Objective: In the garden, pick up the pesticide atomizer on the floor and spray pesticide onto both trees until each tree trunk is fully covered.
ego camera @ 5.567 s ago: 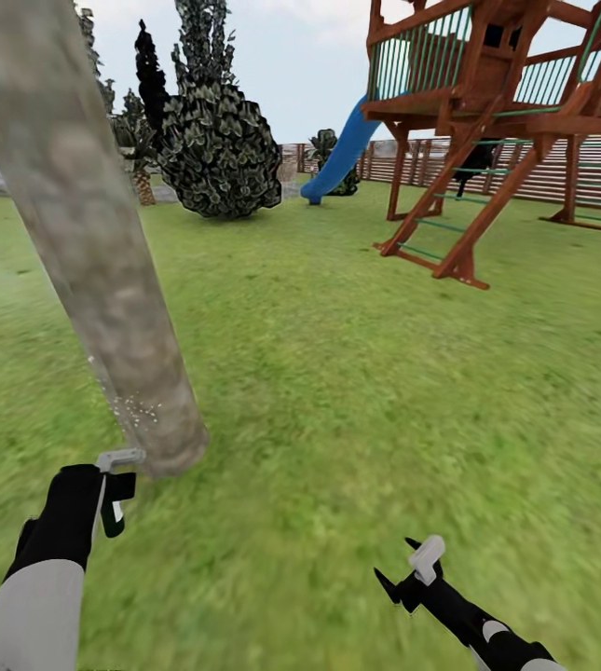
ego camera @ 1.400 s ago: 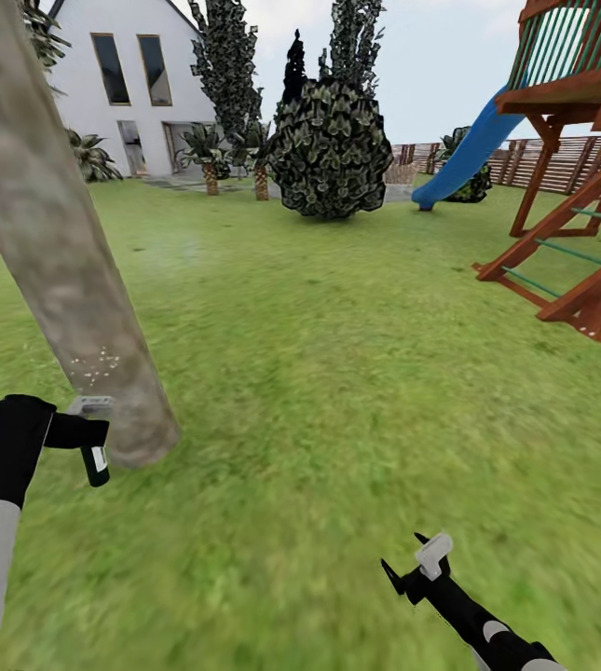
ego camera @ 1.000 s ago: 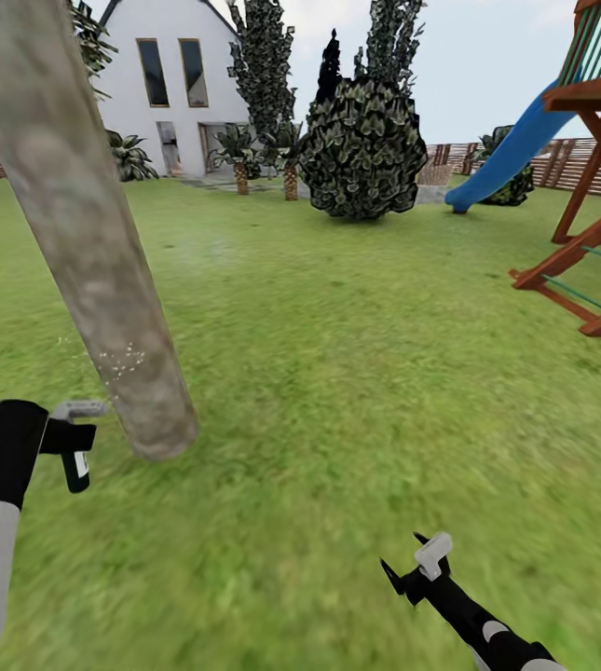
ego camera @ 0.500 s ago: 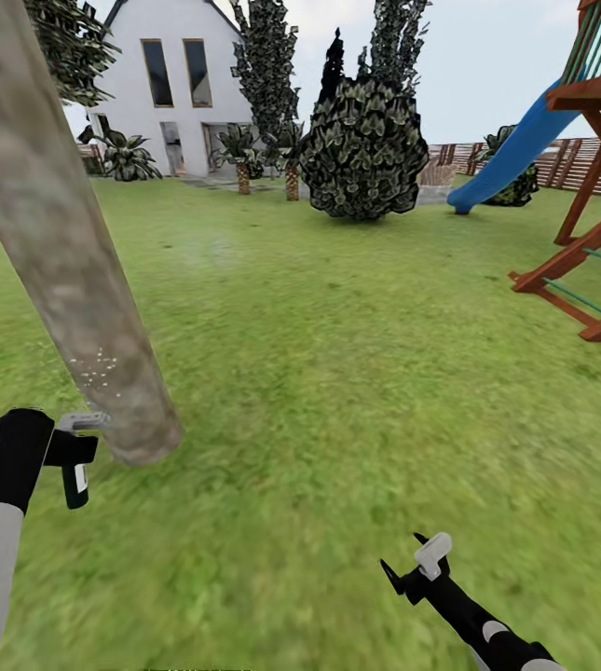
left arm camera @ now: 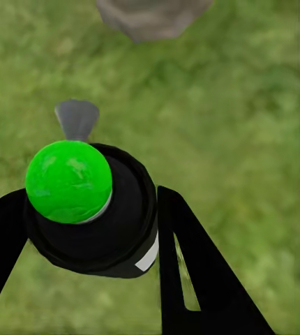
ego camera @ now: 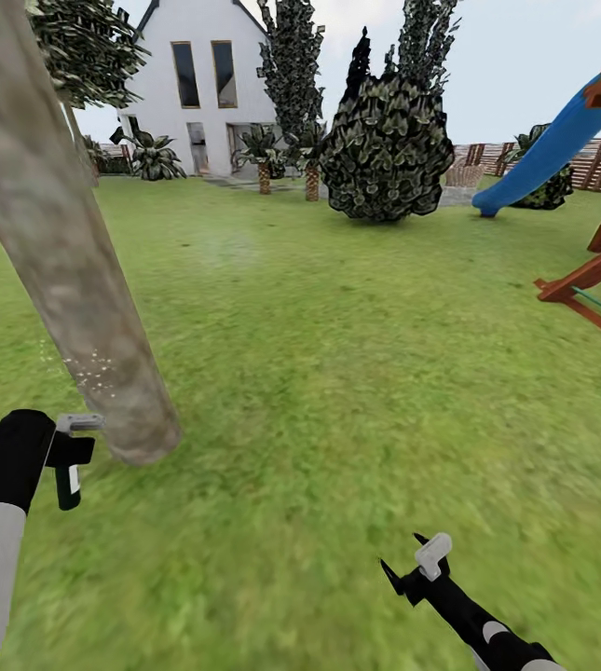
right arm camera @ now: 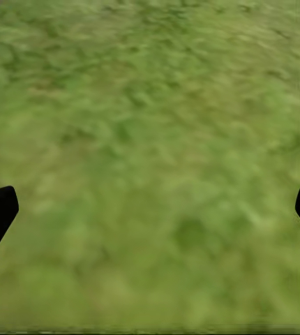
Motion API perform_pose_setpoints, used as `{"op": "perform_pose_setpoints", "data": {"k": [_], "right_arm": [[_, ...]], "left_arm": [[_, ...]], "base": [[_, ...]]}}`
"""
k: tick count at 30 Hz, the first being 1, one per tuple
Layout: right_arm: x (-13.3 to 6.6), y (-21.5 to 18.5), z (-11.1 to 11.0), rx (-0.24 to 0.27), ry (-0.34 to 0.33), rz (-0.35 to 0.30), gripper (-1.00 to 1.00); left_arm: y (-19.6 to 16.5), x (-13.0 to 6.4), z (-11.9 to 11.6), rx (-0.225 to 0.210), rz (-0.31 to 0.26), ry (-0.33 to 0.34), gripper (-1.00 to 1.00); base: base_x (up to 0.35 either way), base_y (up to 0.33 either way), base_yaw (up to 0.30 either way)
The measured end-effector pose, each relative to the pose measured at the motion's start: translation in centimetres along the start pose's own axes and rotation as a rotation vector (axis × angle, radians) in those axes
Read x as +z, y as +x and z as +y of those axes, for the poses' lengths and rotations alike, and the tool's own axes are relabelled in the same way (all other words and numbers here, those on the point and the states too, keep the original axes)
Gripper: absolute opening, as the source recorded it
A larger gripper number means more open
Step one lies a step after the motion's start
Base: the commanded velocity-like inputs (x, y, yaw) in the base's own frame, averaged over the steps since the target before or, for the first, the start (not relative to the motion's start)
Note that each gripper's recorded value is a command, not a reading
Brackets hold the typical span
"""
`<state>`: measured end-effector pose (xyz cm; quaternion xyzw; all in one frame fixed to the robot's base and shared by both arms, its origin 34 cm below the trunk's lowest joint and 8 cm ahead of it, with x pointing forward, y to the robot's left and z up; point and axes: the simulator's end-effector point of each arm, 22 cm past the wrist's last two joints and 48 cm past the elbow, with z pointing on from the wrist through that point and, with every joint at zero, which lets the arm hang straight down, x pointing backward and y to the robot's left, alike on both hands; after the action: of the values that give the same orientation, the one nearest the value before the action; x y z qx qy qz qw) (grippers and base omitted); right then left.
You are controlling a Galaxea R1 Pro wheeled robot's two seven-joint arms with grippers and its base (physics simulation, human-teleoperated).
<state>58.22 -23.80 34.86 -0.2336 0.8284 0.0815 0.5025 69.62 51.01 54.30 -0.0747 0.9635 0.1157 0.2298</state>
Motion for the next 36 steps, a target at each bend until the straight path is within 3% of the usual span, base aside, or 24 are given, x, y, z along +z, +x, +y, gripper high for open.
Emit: {"op": "perform_pose_setpoints", "data": {"k": [3,7,10,13,16,18,25,28,30,33,36], "right_arm": [[0.0,0.0,0.0,0.000,0.000,0.001,1.00],[0.0,0.1,0.0,0.001,0.000,0.001,1.00],[-0.1,0.3,0.1,0.002,-0.001,0.005,1.00],[-0.2,0.4,0.3,0.003,-0.003,0.006,1.00],[-0.2,0.6,0.6,0.004,-0.006,0.009,1.00],[-0.3,0.6,0.7,0.005,-0.008,0.010,1.00],[-0.3,0.6,0.7,0.009,-0.004,0.008,1.00],[-0.3,0.5,0.4,0.011,0.005,0.006,1.00],[-0.3,0.6,-0.3,0.012,0.035,0.006,1.00],[-0.5,0.7,-2.7,0.012,0.149,0.010,1.00],[-0.6,0.8,-2.8,0.012,0.159,0.014,1.00]], "left_arm": [[0.2,0.1,0.0,0.002,0.003,-0.002,-1.00],[3.4,1.4,-1.2,0.004,0.048,0.028,-1.00],[3.8,2.2,-1.9,0.034,0.004,0.044,-1.00],[4.6,2.8,-1.9,0.047,-0.001,0.045,-1.00],[5.4,3.1,-1.2,-0.040,-0.002,0.069,-1.00],[6.0,3.2,-0.8,-0.072,-0.012,0.074,-1.00],[6.5,3.6,-1.0,-0.074,-0.021,0.073,-1.00],[7.6,4.0,0.7,-0.066,-0.007,-0.008,-1.00],[7.9,4.1,0.8,-0.067,-0.003,-0.024,-1.00],[8.0,4.3,-0.6,-0.067,-0.004,-0.008,-1.00],[8.0,4.4,-2.5,-0.064,-0.007,0.015,-1.00]], "base": [[0.001,-0.275,0.000],[0.002,-0.275,0.000],[0.140,-0.245,0.000],[0.155,-0.137,0.000],[0.070,-0.014,0.000],[0.273,-0.002,0.000],[0.332,0.000,0.134],[0.205,0.000,0.275],[0.041,0.000,0.278],[0.008,0.000,0.278],[0.094,-0.098,0.107]]}}
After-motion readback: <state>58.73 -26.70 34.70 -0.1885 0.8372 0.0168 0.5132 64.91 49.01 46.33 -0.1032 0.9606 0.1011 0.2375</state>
